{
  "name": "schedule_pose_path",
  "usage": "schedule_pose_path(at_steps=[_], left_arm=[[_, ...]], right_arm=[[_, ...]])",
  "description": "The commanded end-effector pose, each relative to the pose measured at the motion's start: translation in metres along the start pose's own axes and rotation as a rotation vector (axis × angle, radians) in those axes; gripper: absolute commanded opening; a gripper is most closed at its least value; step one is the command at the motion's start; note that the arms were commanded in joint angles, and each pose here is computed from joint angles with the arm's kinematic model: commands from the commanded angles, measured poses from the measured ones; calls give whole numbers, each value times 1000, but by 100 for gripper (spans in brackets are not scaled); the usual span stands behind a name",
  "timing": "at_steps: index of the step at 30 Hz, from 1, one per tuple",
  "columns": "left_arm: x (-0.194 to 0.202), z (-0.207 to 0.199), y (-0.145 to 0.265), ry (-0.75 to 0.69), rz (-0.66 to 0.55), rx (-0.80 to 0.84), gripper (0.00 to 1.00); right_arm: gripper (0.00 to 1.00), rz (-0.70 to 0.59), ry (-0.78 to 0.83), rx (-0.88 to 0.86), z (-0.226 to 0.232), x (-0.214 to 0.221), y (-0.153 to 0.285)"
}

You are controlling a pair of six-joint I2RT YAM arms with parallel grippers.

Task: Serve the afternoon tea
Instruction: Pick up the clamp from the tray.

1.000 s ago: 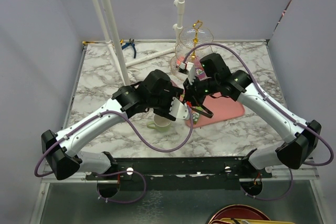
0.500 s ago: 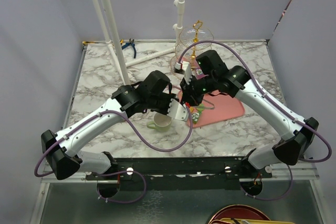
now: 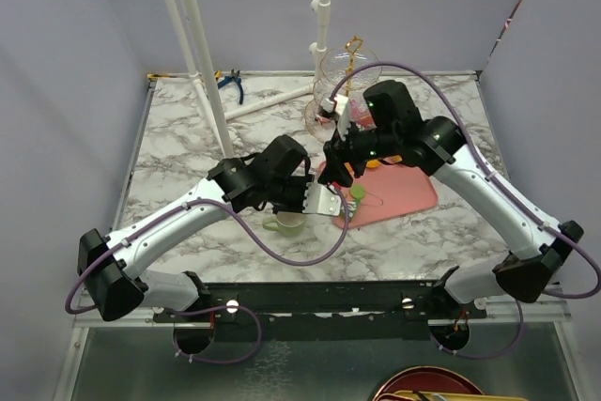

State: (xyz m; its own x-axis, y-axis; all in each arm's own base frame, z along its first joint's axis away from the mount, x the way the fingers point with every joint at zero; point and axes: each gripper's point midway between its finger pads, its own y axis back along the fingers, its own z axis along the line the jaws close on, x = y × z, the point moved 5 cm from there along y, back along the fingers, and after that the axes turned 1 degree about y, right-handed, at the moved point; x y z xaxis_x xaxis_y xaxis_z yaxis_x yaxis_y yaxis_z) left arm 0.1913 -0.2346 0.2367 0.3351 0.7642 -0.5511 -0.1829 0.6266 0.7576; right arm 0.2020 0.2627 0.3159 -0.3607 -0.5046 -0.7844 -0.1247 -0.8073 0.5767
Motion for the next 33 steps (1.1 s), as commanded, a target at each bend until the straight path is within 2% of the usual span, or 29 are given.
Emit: schedule_pose_path(at_steps=[1,5,8,12,15,19,24,28,33], left_arm=[[-14,-8,1,107,-105,12,0],[-22,-4,2,201,-159,-20,0],[-32,1,8,283,-230,-11,0],[-45,10,20,437,-333,37,0],[-48,25,33,583,-441,97,0],[-52,36,47,689,-569,194,0],[-63,34,58,617,-636,220,0],[-69,35,69,563,-663,202,0],[-71,29,81,553,-665,187,0]], right_arm=[[70,-223,91,148,2,-44,40],[91,-384,110,323,-1,-64,73],[100,-504,115,436,0,-67,100],[100,-659,124,477,17,-58,134],[100,-717,102,455,30,-42,147],[100,-734,79,357,48,-14,145],[100,-644,57,225,50,13,109],[100,-569,85,161,37,17,72],[100,-584,144,-12,35,4,63]])
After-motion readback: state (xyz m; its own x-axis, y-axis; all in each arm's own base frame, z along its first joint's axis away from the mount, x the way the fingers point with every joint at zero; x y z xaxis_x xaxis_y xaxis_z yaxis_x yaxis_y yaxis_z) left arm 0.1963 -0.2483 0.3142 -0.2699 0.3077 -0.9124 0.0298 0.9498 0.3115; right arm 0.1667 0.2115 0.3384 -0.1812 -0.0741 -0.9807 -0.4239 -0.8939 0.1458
